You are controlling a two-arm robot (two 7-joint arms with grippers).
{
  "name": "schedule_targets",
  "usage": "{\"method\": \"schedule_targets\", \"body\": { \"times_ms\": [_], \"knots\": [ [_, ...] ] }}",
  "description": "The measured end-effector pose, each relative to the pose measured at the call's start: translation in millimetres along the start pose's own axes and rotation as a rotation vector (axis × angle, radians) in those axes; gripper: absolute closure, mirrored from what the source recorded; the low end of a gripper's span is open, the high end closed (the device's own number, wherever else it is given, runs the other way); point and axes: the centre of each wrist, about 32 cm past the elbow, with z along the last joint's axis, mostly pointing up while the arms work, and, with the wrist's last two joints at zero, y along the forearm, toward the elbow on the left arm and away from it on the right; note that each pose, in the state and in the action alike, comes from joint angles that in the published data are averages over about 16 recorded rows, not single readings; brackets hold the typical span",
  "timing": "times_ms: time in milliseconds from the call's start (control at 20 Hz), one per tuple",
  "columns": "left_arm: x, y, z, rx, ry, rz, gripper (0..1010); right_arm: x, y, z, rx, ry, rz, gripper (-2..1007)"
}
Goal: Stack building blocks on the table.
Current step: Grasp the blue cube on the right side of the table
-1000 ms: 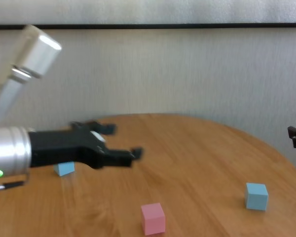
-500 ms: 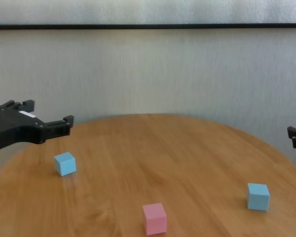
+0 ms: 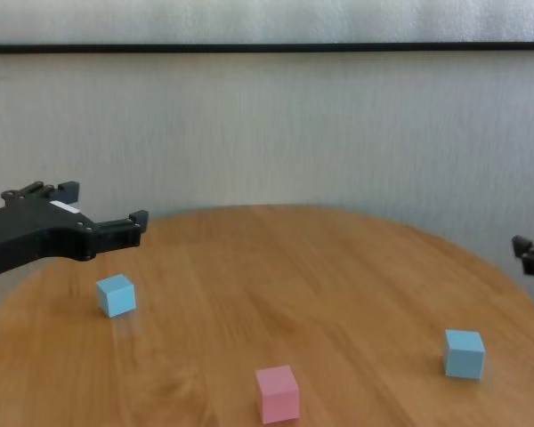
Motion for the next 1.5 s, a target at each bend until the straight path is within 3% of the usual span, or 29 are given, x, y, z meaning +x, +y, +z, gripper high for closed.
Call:
{"method": "schedule_targets", "body": {
  "times_ms": [250,450,700,850,1100,1500],
  "knots": [
    [0.1,-1.2,0.1,0.002,0.000,-0.011,10,0.9,0.0,12.3,-0.097,0.053,0.052,0],
    [0.2,-1.8,0.2,0.003,0.000,-0.016,10,-0.2,0.1,25.8,-0.192,0.115,0.098,0],
    [0.3,-2.3,0.3,0.004,-0.001,-0.020,10,-4.9,1.1,41.7,-0.293,0.187,0.135,0],
    [0.3,-2.5,0.4,0.004,-0.001,-0.021,10,-9.1,2.6,49.0,-0.333,0.217,0.146,0],
    [0.4,-2.7,0.4,0.005,-0.001,-0.023,10,-18.6,7.2,56.4,-0.386,0.245,0.149,0],
    [0.5,-2.8,0.4,0.005,-0.001,-0.024,10,-34.9,18.8,60.3,-0.452,0.266,0.141,0]
  ]
}}
